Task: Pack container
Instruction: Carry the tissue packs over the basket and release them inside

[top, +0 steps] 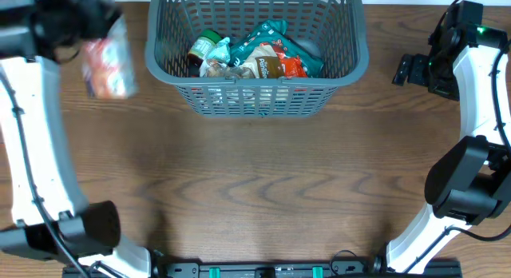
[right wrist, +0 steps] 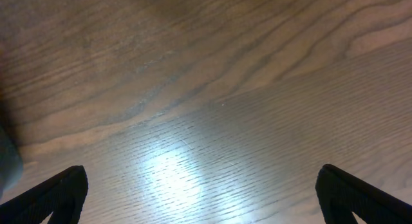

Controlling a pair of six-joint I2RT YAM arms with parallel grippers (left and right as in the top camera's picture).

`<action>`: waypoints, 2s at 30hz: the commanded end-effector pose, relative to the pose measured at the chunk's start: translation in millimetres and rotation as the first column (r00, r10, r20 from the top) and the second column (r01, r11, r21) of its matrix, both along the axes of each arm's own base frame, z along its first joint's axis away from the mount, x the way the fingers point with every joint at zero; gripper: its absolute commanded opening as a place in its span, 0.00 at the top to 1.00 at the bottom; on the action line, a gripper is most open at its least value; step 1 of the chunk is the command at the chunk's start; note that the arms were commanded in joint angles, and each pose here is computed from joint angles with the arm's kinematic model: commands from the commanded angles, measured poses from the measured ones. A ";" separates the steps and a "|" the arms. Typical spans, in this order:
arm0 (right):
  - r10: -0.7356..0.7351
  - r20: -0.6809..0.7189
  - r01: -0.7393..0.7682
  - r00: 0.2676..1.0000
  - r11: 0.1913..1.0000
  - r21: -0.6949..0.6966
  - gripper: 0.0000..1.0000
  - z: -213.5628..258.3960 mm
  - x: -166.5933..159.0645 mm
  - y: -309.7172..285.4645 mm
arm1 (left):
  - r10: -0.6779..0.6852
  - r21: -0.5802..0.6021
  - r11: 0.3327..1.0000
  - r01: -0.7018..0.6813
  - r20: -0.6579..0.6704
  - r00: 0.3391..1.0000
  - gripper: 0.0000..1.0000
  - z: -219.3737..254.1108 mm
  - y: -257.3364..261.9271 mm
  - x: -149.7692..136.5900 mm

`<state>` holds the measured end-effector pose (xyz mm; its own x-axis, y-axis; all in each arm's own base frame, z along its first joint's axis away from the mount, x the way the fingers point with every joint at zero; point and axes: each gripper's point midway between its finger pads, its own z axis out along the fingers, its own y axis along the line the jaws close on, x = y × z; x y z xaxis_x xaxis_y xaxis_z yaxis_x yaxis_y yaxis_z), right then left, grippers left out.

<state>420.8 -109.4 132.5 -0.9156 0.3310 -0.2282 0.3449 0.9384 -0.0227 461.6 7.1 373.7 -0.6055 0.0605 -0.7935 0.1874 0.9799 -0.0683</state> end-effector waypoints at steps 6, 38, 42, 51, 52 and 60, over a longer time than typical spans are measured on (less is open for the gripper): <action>0.028 -0.007 -0.028 1.000 1.000 -0.002 0.01 2.2 -2.3 4.1 | -0.545 0.528 0.764 0.370 0.222 0.808 0.95 62.2 -147.6 -0.7; 0.021 -0.034 -0.020 0.999 1.000 0.006 0.01 0.7 -9.2 5.7 | -0.771 0.534 0.456 0.712 -0.162 0.615 0.46 -167.2 -249.3 72.9; 0.021 -0.036 -0.020 0.999 1.000 0.007 0.01 0.6 -9.6 5.8 | -0.756 0.532 0.504 0.681 -0.111 0.645 0.24 -138.2 -247.2 67.8; 0.129 0.029 -0.129 0.991 0.991 -0.022 0.01 17.3 7.3 4.1 | -0.521 0.438 0.772 0.460 0.022 0.853 0.01 -30.5 -188.9 25.3; 0.132 0.069 -0.130 0.989 0.991 -0.031 0.01 29.7 15.5 3.7 | -0.456 0.413 0.814 0.409 0.015 0.890 0.02 -21.5 -171.2 15.4; 0.185 0.297 -0.161 0.937 0.981 -0.104 0.01 131.6 49.7 29.2 | 0.098 0.249 0.965 -0.083 -0.049 0.994 0.01 15.2 -22.0 -51.9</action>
<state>462.3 -103.4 227.3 -0.8695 0.2032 -0.4503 0.2369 0.9714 -0.0191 423.1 -70.5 382.1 -0.5608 0.4477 -0.6965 0.3727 0.8876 0.2706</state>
